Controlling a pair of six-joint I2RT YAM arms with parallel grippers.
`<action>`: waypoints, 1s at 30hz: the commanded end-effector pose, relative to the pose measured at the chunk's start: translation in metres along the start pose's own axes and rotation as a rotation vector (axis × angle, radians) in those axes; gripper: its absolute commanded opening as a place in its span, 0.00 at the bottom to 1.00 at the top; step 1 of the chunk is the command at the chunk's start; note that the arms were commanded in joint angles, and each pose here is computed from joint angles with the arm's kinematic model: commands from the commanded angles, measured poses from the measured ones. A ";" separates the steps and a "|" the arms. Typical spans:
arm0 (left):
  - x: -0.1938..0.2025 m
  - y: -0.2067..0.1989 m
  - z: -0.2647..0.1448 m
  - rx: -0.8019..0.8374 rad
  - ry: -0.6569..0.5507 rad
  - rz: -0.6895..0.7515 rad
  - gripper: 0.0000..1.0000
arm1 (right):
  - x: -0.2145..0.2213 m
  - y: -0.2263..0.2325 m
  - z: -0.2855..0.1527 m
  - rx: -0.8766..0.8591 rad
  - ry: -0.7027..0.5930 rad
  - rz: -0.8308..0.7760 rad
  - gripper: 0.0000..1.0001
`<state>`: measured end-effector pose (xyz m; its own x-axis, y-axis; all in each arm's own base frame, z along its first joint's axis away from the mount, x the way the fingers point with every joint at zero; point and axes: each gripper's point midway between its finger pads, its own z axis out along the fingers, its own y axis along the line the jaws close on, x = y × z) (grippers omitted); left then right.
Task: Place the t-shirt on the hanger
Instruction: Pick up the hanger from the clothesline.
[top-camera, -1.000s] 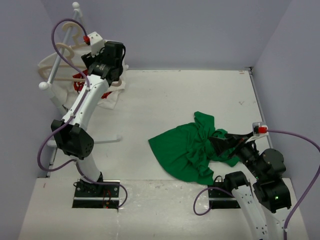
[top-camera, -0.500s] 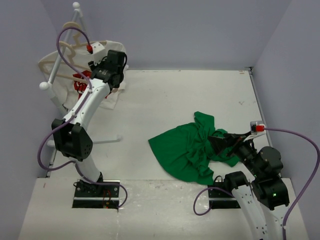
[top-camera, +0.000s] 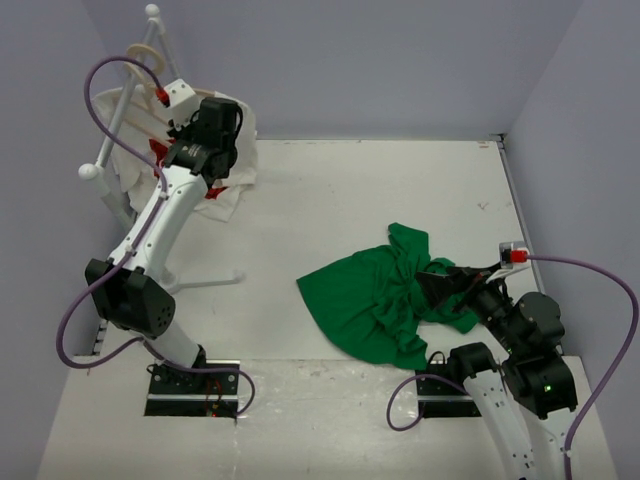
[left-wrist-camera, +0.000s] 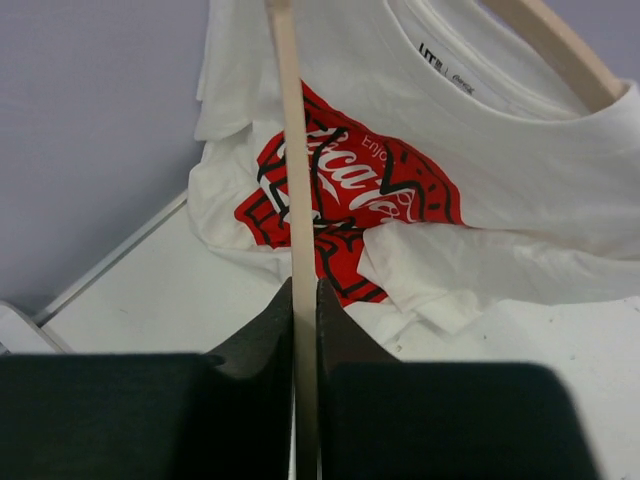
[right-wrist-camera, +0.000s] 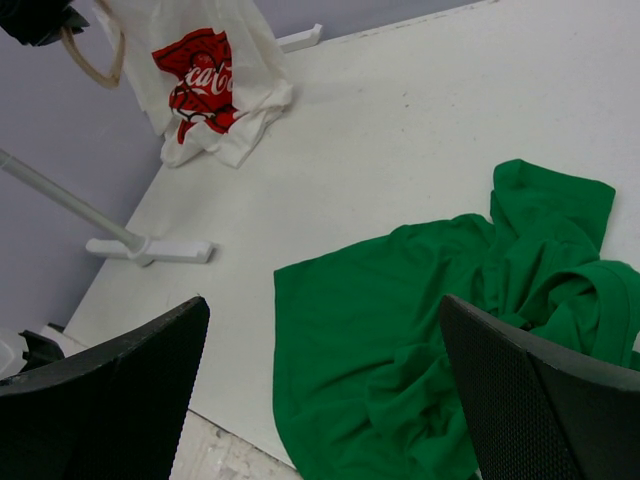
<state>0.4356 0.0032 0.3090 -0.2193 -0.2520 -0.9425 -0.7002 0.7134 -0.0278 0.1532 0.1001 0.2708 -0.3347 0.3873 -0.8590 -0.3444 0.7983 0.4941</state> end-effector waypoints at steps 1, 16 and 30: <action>-0.042 0.007 -0.019 0.044 -0.083 -0.159 0.00 | -0.005 0.004 0.003 -0.022 -0.018 -0.002 0.99; -0.048 0.014 -0.053 0.124 -0.072 -0.197 0.00 | -0.008 0.005 0.005 -0.024 -0.029 -0.005 0.99; 0.044 0.015 -0.121 0.371 0.099 -0.122 0.00 | -0.009 0.001 0.024 -0.025 -0.014 0.020 0.99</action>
<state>0.3567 -0.0644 0.3178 -0.2177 -0.3206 -0.9218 -0.4918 0.8519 -0.1801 0.1643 0.1029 0.2711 -0.3311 0.3923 -0.8582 -0.3459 0.7957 0.4972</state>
